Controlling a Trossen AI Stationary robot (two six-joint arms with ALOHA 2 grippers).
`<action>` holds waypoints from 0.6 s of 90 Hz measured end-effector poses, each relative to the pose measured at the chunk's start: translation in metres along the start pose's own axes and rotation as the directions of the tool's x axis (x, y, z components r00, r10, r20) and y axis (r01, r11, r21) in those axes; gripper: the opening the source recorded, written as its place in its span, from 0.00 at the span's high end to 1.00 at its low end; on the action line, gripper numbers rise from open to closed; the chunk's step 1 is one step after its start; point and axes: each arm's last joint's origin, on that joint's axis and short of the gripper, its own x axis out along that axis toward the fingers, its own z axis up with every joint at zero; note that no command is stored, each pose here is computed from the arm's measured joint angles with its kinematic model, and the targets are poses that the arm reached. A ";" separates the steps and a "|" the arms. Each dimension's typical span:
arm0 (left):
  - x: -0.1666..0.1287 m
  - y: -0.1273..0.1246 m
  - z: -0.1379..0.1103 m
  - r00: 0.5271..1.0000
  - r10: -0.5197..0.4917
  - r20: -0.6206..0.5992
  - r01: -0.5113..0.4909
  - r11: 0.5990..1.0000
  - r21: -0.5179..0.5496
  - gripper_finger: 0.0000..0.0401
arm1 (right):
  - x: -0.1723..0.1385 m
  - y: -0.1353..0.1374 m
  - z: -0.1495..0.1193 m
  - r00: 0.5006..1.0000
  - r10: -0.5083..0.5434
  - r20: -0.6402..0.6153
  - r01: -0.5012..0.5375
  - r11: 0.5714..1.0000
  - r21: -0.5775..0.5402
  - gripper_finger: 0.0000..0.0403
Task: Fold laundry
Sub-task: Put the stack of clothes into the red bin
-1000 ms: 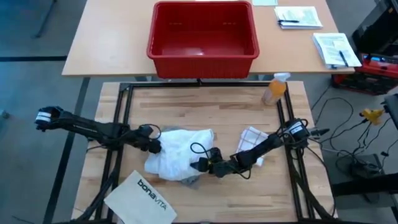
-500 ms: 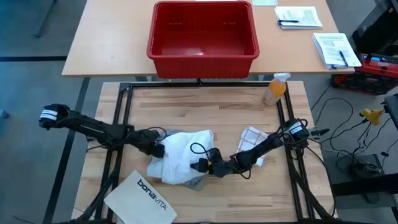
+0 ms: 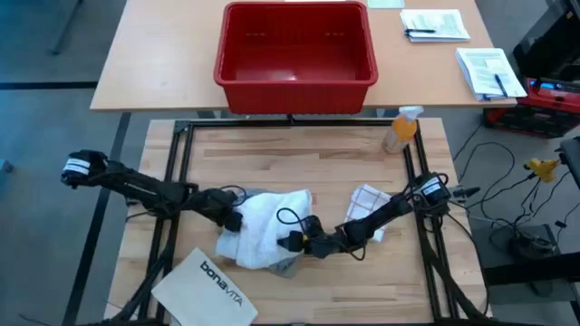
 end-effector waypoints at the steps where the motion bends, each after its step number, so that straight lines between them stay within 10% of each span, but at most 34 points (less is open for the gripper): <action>1: 0.000 0.000 0.000 1.000 0.001 0.000 -0.001 1.000 0.001 0.35 | 0.000 0.000 0.000 1.000 0.000 -0.001 0.000 1.000 0.000 0.01; 19: 0.001 0.000 0.000 1.000 -0.005 0.004 0.005 1.000 0.012 0.90 | 0.000 0.000 0.000 1.000 0.001 -0.008 -0.001 1.000 -0.018 0.01; 54: -0.010 -0.013 0.002 0.991 -0.129 0.032 0.129 0.991 0.021 0.91 | 0.000 0.002 0.001 1.000 0.002 -0.022 -0.003 0.998 -0.069 0.44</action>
